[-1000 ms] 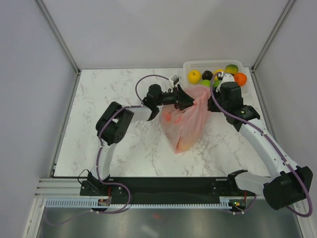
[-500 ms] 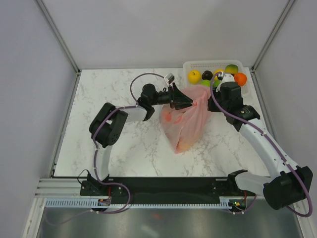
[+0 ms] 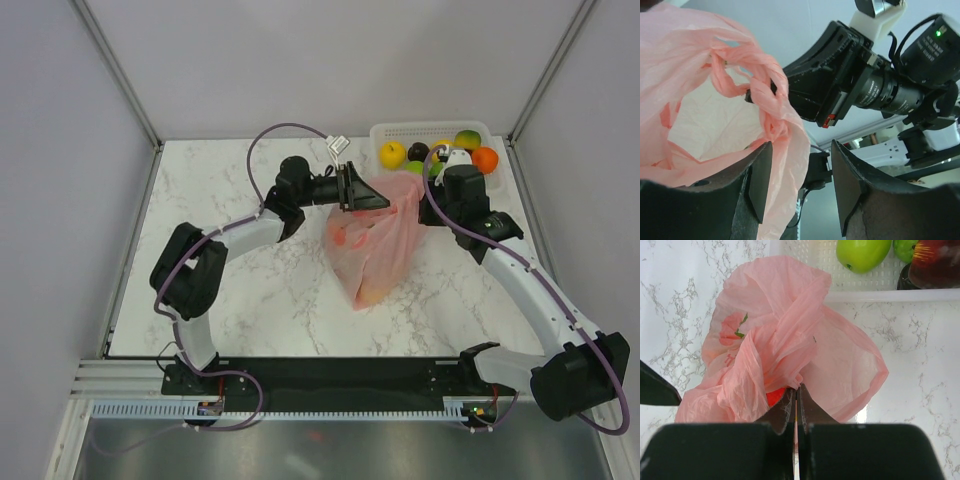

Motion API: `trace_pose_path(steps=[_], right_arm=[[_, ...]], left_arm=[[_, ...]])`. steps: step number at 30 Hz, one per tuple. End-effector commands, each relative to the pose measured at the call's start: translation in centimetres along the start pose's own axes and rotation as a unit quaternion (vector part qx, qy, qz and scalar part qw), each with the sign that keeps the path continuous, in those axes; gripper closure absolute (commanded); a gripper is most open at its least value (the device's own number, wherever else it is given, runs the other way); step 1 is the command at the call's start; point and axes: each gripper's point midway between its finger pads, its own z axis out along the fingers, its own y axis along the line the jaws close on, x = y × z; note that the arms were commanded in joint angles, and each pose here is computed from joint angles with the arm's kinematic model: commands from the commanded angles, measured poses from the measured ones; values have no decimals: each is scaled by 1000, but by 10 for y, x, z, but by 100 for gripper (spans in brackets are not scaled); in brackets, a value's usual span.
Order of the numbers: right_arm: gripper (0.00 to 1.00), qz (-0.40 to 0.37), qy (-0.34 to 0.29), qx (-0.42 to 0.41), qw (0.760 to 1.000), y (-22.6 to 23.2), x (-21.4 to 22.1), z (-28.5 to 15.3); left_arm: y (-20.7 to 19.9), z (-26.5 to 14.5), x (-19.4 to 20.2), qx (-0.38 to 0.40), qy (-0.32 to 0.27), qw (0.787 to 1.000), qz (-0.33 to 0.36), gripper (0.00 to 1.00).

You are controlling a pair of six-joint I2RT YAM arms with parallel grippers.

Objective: Place the fake fruits into the plastic bag and tie a complex knot
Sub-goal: Tie the plastic bag at the center of the board.

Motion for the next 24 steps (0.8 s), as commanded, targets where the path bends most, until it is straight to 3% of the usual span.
trace_pose_path(steps=[1, 11, 24], right_arm=[[100, 4, -28, -5, 1000, 4, -22, -4], [100, 2, -29, -7, 1000, 5, -22, -5], [100, 0, -22, -6, 1000, 5, -18, -2]], left_arm=[[-7, 6, -1, -32, 0, 995, 94, 42], [12, 6, -13, -135, -35, 978, 157, 46], [0, 24, -12, -140, -36, 966, 213, 43]])
